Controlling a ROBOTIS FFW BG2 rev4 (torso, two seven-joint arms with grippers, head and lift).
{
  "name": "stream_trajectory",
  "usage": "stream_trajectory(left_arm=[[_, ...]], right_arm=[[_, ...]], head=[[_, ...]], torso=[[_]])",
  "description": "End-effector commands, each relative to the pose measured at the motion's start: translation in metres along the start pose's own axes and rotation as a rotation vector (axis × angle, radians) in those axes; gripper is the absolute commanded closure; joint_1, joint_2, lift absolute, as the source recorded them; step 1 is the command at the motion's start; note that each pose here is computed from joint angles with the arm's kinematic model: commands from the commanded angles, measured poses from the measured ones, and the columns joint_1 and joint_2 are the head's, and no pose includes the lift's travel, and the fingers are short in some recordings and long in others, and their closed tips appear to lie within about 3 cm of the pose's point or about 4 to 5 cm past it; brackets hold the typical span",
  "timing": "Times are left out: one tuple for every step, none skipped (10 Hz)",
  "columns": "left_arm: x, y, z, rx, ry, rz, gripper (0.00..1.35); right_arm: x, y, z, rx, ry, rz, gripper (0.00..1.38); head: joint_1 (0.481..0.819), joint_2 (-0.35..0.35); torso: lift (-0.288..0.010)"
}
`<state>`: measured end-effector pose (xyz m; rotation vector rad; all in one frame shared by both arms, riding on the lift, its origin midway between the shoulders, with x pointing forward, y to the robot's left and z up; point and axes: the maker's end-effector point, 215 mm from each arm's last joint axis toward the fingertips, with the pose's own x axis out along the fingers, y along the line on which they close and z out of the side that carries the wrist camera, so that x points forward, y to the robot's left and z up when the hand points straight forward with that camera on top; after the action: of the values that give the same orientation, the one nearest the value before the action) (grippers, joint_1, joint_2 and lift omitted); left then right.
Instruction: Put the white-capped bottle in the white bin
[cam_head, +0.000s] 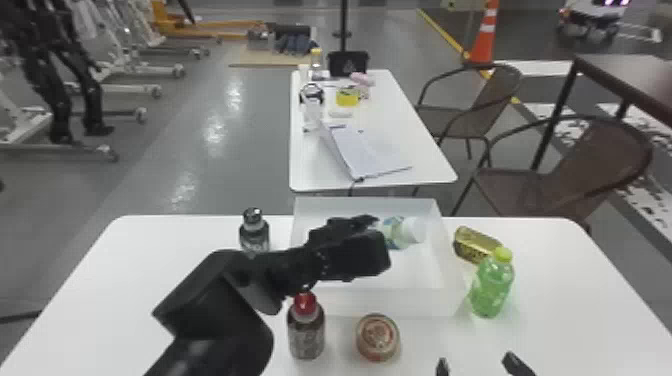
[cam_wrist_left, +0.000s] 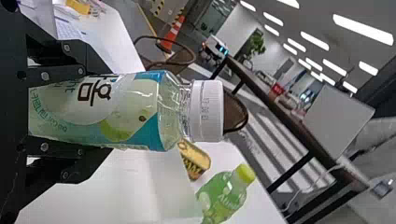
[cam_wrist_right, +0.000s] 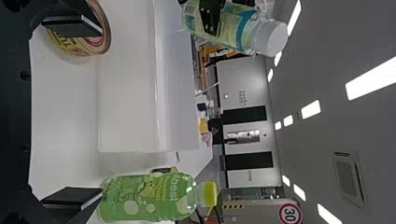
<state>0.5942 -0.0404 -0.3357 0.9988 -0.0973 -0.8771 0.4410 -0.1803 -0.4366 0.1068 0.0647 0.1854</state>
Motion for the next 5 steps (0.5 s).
stream_trajectory(left_arm=[[0.026, -0.027, 0.0, 0.219, 0.079, -0.119, 0.99], [0.035, -0.033, 0.002, 0.303, 0.109, -0.163, 0.96], [0.039, -0.034, 0.006, 0.357, 0.117, -0.175, 0.76], [0.038, -0.029, 0.004, 0.352, 0.118, -0.166, 0.47], [0.036, -0.021, 0.0, 0.335, 0.125, -0.153, 0.16]], right_arm=[[0.002, 0.002, 0.001, -0.002, -0.001, 0.006, 0.09], [0.004, 0.003, 0.001, -0.004, -0.001, 0.011, 0.09], [0.004, 0.002, 0.001, -0.004, 0.0, 0.012, 0.09], [0.004, 0.003, 0.001, -0.002, 0.001, 0.012, 0.09], [0.004, 0.002, 0.001, -0.002, 0.001, 0.011, 0.09]], head=[[0.549, 0.0], [0.549, 0.0], [0.549, 0.0], [0.549, 0.0], [0.549, 0.0]], torso=[[-0.1], [-0.1], [-0.1], [-0.1], [-0.1]])
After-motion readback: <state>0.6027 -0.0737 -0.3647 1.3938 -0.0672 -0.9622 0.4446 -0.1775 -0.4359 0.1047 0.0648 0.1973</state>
